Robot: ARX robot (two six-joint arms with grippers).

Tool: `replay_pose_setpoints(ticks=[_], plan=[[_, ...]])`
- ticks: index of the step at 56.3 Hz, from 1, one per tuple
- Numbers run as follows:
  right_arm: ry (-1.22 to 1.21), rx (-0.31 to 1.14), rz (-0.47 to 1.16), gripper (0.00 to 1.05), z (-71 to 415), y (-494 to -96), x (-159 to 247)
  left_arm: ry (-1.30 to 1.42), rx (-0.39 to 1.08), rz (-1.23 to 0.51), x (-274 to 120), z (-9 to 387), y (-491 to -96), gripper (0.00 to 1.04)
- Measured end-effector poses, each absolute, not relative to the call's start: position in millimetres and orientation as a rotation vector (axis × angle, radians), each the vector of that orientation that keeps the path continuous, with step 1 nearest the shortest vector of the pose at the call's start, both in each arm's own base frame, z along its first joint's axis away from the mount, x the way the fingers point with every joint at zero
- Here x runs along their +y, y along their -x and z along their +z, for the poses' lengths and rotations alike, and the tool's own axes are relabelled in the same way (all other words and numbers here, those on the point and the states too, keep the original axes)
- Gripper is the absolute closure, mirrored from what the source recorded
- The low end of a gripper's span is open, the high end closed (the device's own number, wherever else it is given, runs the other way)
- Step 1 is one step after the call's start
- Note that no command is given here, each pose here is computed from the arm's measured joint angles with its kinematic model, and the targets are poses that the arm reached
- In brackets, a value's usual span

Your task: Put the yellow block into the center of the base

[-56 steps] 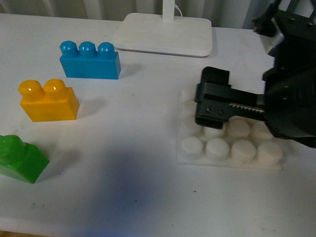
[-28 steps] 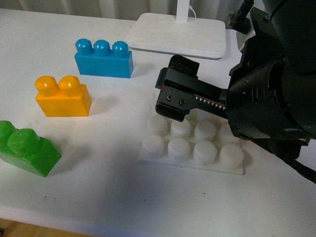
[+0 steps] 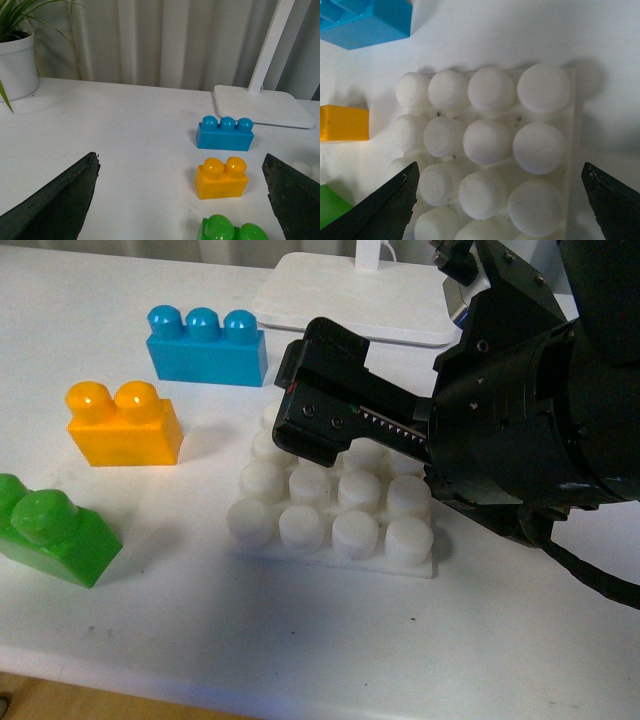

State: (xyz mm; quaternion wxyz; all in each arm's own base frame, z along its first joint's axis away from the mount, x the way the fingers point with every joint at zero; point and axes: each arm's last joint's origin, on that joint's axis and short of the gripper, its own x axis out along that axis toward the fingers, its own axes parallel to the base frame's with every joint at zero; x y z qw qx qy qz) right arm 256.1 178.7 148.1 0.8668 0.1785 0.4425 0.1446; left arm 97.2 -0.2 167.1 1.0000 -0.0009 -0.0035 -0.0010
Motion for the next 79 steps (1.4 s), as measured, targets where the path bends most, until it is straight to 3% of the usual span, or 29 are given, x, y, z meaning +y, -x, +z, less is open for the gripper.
replay_pose_setpoints(ticks=[36,64,72,79], plan=[[-0.222,0.457,0.206,0.09,227.2,-247.4,61.5,0.002,-0.007,-0.002,-0.2,167.1,-97.2,0.06],[-0.187,0.171,0.057,0.09,236.6,-146.8,-27.2,0.002,-0.007,-0.002,-0.2,167.1,-97.2,0.06],[-0.201,0.131,0.006,0.09,238.2,-139.4,-33.7,0.002,-0.007,-0.002,-0.2,167.1,-97.2,0.06],[-0.073,0.015,-0.013,0.28,227.7,-136.3,-29.3,0.002,-0.007,-0.002,-0.2,167.1,-97.2,0.06]])
